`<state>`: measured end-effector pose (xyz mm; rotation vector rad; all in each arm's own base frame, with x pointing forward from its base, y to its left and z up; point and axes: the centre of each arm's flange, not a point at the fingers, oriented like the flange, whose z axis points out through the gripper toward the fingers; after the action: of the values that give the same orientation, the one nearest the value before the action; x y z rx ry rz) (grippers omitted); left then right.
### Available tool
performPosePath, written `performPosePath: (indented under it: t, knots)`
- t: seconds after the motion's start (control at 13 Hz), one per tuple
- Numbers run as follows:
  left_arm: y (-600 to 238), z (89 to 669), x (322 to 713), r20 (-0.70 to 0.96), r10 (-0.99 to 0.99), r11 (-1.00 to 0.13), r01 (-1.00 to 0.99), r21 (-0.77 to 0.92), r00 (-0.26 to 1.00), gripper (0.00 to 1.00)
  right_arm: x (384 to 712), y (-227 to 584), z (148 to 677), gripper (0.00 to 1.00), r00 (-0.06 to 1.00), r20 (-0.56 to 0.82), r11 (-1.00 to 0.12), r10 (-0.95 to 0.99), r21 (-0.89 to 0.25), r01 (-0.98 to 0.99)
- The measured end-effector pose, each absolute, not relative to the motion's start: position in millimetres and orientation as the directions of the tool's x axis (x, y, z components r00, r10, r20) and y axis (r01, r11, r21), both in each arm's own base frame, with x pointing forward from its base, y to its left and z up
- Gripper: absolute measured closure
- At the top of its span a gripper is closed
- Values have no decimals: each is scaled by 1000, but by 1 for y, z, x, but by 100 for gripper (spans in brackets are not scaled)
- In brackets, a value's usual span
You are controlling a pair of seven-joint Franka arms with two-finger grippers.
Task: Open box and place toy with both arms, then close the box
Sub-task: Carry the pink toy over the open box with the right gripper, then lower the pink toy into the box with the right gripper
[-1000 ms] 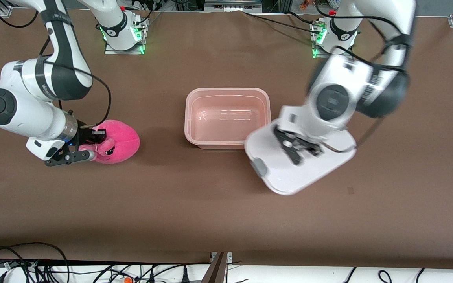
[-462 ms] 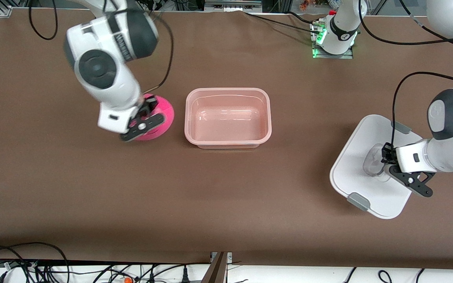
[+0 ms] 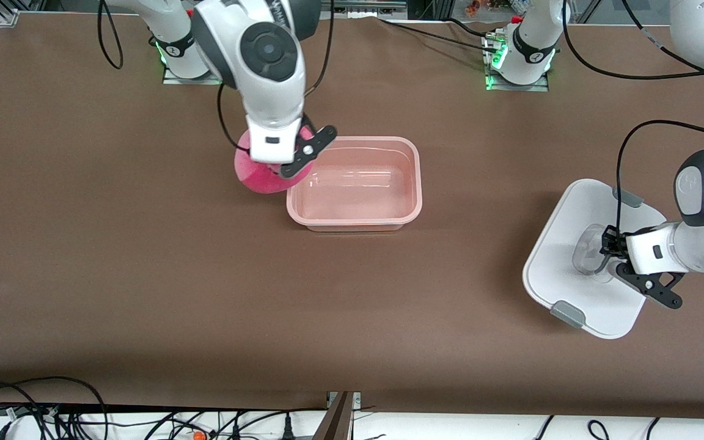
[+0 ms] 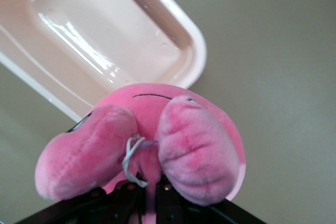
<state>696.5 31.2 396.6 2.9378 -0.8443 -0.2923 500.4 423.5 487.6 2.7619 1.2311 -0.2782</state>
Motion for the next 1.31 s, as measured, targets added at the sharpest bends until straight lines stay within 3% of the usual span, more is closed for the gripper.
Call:
performPosePath:
  t: [0.62, 1.31]
  knots:
    - [28, 396, 696, -162, -537, -843, -523, 124, 828, 93, 460, 510, 447, 91, 400, -348, -415, 848, 35, 909]
    - [26, 394, 696, -164, -540, -841, -525, 127, 825, 93, 465, 537, 417, 91, 169, -421, -150, 891, 77, 986]
